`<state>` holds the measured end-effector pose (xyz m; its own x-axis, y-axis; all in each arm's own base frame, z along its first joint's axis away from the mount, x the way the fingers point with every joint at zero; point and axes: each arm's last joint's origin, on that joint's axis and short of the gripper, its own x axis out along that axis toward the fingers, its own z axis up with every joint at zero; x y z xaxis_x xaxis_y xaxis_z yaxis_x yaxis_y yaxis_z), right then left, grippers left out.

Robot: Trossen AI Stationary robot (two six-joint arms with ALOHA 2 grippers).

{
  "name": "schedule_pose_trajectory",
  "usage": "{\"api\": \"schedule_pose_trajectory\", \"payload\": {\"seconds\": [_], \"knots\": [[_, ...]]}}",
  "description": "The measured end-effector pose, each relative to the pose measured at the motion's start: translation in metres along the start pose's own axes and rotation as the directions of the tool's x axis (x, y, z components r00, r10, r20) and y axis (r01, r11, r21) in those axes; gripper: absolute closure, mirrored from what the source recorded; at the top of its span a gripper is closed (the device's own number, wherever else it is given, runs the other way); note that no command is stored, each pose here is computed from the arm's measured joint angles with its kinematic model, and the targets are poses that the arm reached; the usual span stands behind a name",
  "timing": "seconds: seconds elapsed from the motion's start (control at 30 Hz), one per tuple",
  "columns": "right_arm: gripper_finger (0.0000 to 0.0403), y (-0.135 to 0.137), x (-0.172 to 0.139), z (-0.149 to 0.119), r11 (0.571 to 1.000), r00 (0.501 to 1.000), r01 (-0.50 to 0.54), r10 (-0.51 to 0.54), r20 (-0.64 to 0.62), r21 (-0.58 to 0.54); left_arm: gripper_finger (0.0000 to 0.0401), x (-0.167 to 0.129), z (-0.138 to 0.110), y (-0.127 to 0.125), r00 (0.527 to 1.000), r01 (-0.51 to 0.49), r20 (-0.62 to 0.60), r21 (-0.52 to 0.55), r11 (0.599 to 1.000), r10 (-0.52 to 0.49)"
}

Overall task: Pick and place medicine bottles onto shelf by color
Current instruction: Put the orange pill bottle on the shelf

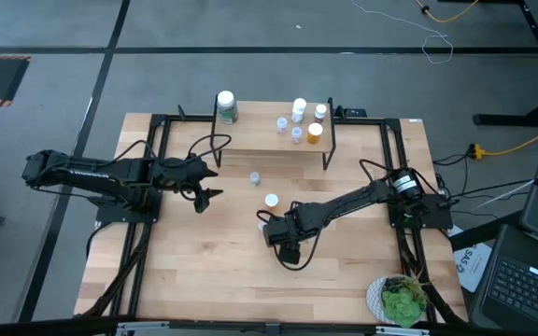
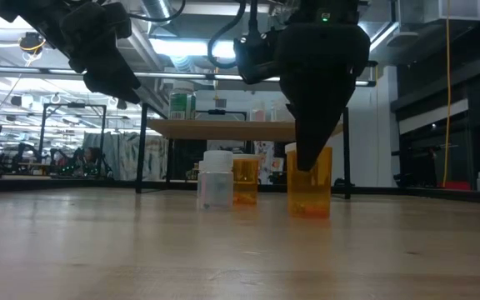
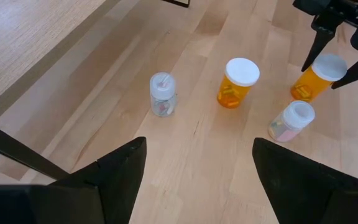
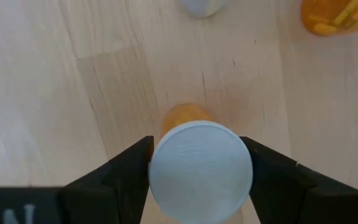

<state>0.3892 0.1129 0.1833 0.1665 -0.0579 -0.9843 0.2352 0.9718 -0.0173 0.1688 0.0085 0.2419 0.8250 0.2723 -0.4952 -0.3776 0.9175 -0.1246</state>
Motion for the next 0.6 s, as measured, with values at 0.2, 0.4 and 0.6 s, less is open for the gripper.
{"api": "schedule_pose_trajectory", "payload": {"seconds": [0.2,0.4,0.6], "knots": [[0.0171,-0.0001,0.0000,0.0001,1.000,1.000,0.000,0.000,0.001,0.001,0.0112,0.0000,0.0000,0.0000,1.000,0.000,0.000,0.000,1.000,0.000],[0.0180,-0.0013,0.0002,0.0007,1.000,1.000,0.001,-0.001,0.000,0.006,0.0112,0.0000,0.0000,0.0000,1.000,0.000,0.000,0.000,1.000,0.000],[0.0199,-0.0075,0.0009,0.0041,1.000,1.000,0.004,-0.004,0.000,0.023,0.0112,0.0000,0.0000,0.0000,1.000,0.000,0.000,0.000,1.000,0.000]]}}
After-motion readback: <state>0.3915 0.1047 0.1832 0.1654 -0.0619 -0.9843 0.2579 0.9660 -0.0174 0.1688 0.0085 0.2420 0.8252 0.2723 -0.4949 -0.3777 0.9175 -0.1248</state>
